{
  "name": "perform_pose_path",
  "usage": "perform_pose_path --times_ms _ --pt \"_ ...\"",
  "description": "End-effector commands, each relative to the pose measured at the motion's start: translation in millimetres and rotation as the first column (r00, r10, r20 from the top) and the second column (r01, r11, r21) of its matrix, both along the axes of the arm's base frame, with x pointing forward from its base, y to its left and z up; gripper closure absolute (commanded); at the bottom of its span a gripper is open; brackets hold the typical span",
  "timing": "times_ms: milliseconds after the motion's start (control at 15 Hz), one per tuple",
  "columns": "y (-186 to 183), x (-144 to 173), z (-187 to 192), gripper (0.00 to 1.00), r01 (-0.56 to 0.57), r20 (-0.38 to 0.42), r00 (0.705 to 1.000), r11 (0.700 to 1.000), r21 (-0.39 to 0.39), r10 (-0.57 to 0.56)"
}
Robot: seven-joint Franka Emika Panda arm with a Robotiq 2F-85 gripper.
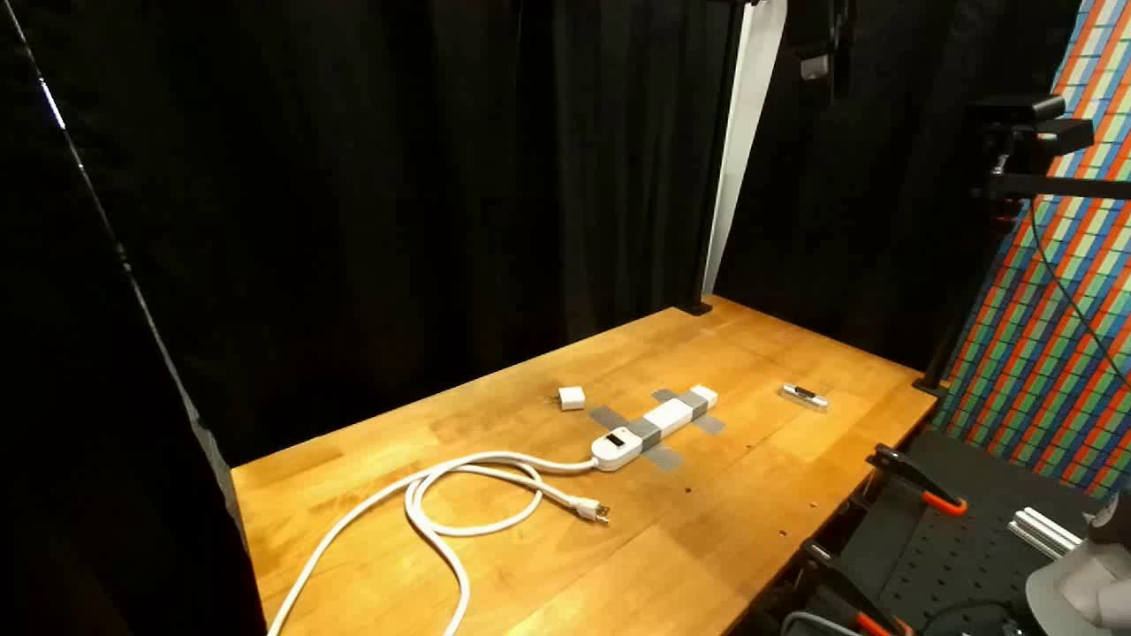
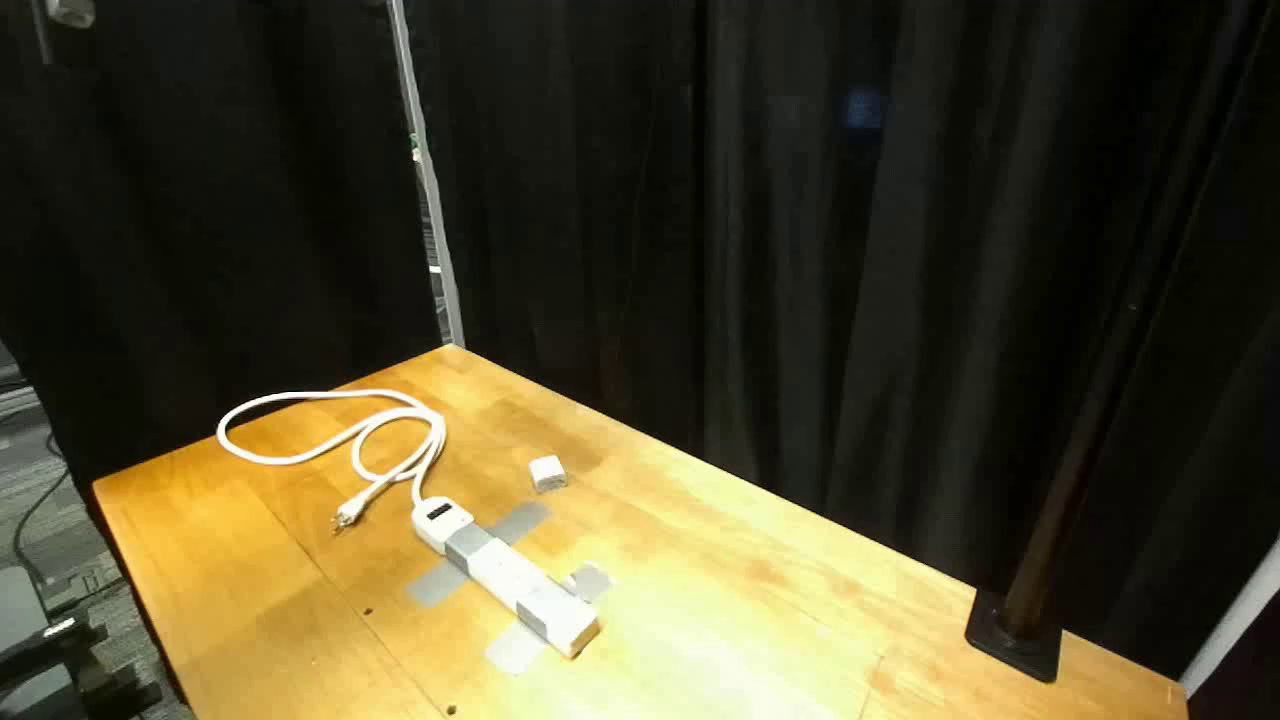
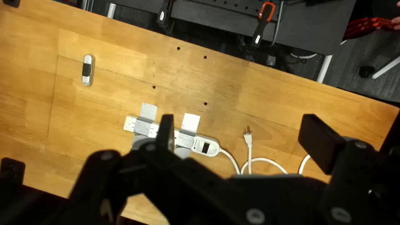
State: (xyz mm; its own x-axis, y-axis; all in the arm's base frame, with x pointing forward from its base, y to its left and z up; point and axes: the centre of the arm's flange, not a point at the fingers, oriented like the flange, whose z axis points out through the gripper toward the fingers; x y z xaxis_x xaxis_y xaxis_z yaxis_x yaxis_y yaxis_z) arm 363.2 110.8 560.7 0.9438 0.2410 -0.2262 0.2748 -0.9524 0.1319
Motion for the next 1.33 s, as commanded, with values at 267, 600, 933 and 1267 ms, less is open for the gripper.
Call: perform_pose_path --times_ms 267,600,933,1267 --pt "0.5 -0.7 7.1 0.0 -0.001 0.017 1.0 1.0 0.004 0.001" --pt "0.5 -0.7 7.1 0.0 -0.001 0.018 1.0 1.0 0.004 0.001" --pt "0.5 -0.7 7.1 0.0 -0.001 0.018 1.0 1.0 0.004 0.001" --pt "0.5 -0.7 7.1 0.0 -0.001 0.018 1.0 1.0 0.004 0.001"
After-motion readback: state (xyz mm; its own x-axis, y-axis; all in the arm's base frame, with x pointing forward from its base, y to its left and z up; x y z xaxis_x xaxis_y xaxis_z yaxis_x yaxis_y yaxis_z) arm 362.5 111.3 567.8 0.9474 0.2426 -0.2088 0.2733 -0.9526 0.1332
